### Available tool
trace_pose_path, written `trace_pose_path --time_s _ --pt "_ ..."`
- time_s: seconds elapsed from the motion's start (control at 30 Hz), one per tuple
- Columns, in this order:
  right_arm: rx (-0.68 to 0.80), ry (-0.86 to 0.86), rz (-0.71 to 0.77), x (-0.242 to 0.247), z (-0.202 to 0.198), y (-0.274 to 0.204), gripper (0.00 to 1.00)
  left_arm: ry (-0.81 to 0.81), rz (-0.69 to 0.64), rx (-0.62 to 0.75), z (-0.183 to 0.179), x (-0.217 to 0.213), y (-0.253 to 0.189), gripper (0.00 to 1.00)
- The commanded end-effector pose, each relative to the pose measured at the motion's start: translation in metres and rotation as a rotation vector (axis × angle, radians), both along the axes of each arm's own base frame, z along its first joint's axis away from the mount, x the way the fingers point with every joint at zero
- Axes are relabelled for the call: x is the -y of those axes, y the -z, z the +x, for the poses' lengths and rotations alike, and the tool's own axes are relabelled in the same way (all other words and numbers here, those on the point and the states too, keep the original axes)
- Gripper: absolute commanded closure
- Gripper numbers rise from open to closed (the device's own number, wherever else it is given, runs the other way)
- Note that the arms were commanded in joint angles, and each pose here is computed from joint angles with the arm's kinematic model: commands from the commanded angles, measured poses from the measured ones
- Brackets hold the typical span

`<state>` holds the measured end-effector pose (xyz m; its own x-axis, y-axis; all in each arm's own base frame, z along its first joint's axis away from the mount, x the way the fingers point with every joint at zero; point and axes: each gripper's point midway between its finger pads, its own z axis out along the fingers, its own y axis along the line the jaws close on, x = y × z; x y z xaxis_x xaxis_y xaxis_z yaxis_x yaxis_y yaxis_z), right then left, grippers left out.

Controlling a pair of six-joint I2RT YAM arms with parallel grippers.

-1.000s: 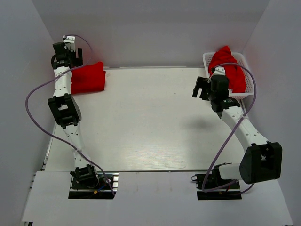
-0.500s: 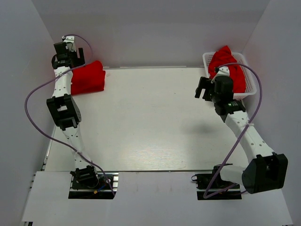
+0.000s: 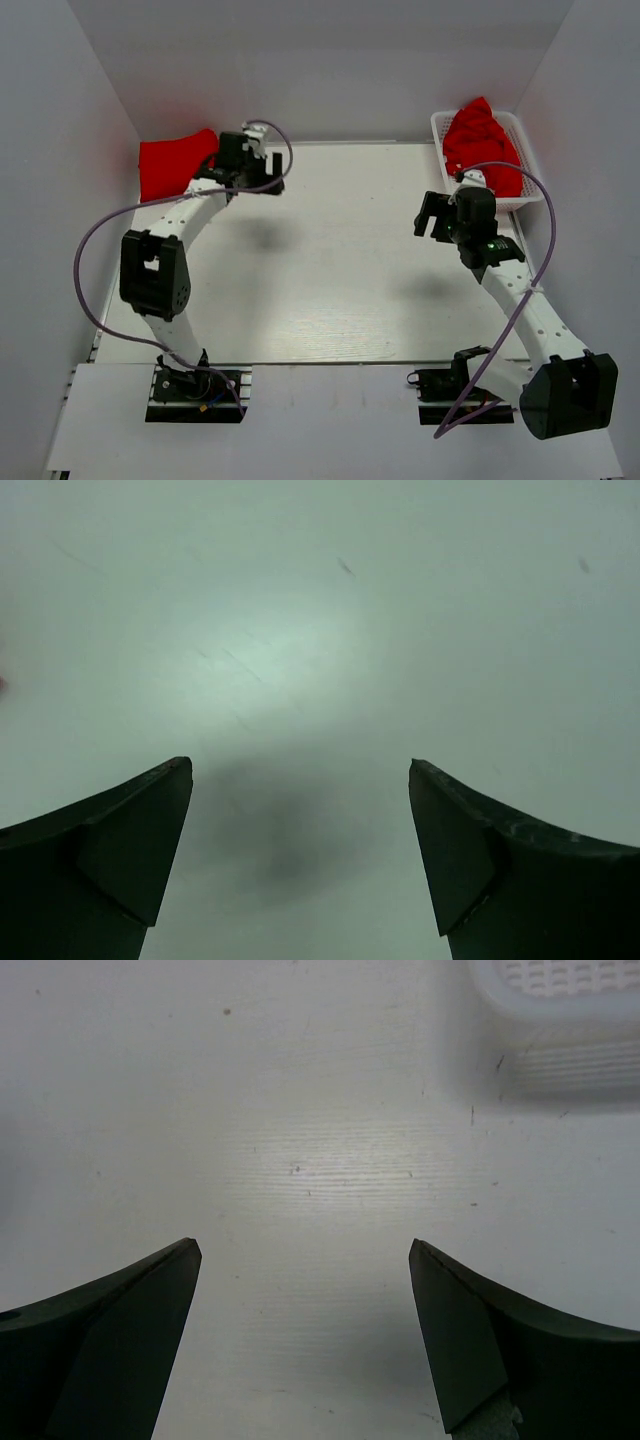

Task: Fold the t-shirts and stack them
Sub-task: Put the neatly folded tshirt into the corner of the board with the left arm

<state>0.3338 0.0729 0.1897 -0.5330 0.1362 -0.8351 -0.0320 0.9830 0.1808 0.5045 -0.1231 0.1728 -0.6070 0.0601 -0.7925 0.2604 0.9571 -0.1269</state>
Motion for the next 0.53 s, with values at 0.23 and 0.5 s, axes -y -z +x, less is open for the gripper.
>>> trace_pose_path --time_s 0.23,0.5 --pt "-0.042 -0.001 0.082 -0.008 -0.015 0.017 0.09 -0.079 0.036 -0.012 -0.12 0.028 -0.018 0.0" --pt "-0.032 -0.039 0.116 -0.016 -0.017 0.019 0.09 -0.089 0.04 0.062 -0.131 0.03 -0.047 0.0"
